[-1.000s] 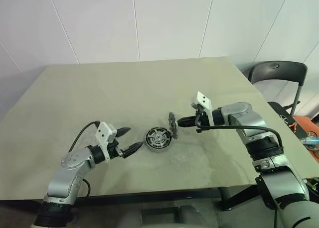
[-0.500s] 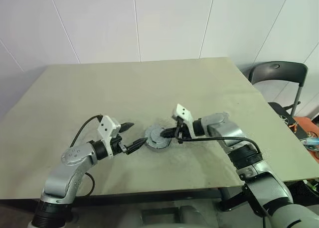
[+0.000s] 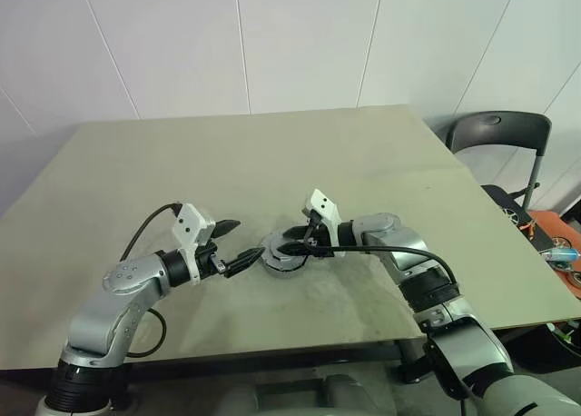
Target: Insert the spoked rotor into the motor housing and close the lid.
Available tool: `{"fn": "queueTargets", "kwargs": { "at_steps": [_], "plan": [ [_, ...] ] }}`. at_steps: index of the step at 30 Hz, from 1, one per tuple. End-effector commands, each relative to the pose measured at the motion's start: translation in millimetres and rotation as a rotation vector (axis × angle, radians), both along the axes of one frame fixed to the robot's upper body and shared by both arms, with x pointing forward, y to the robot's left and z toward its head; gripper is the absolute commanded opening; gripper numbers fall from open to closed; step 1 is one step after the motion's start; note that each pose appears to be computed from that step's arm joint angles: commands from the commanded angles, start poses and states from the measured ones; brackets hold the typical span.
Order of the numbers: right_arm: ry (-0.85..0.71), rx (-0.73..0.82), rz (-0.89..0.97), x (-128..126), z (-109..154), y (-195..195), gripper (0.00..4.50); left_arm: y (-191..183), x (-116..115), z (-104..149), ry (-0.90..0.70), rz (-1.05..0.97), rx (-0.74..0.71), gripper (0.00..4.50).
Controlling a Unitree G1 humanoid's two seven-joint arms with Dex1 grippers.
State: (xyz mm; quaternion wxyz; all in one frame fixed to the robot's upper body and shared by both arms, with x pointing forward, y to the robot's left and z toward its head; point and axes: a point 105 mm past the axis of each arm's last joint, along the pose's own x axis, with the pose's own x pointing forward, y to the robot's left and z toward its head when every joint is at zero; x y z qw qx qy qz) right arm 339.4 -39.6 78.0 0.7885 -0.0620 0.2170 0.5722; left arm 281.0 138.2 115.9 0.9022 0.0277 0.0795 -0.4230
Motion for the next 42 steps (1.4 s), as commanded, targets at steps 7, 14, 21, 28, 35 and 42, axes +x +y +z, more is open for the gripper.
{"fn": "queueTargets", "kwargs": {
  "at_steps": [7,14,21,28,35,42],
  "plan": [
    [0.018,-0.076,0.056,-16,-17,-2,4.44,15,3,-7,-0.038,0.022,0.015,4.50],
    [-0.023,-0.086,0.043,-18,-23,12,4.07,19,4,-15,-0.042,0.025,0.021,4.50],
    [-0.049,-0.108,0.050,-16,-24,14,3.46,19,6,-20,-0.047,0.027,0.024,4.50],
    [-0.052,-0.006,0.056,-10,1,12,3.46,19,9,-19,-0.057,0.026,0.022,4.50],
    [-0.065,-0.050,0.125,-13,4,4,3.46,16,9,-14,-0.067,0.028,0.016,4.50],
    [-0.112,-0.084,0.070,-5,-3,7,3.46,10,7,-4,-0.073,0.025,0.011,4.50]
  ]
}}
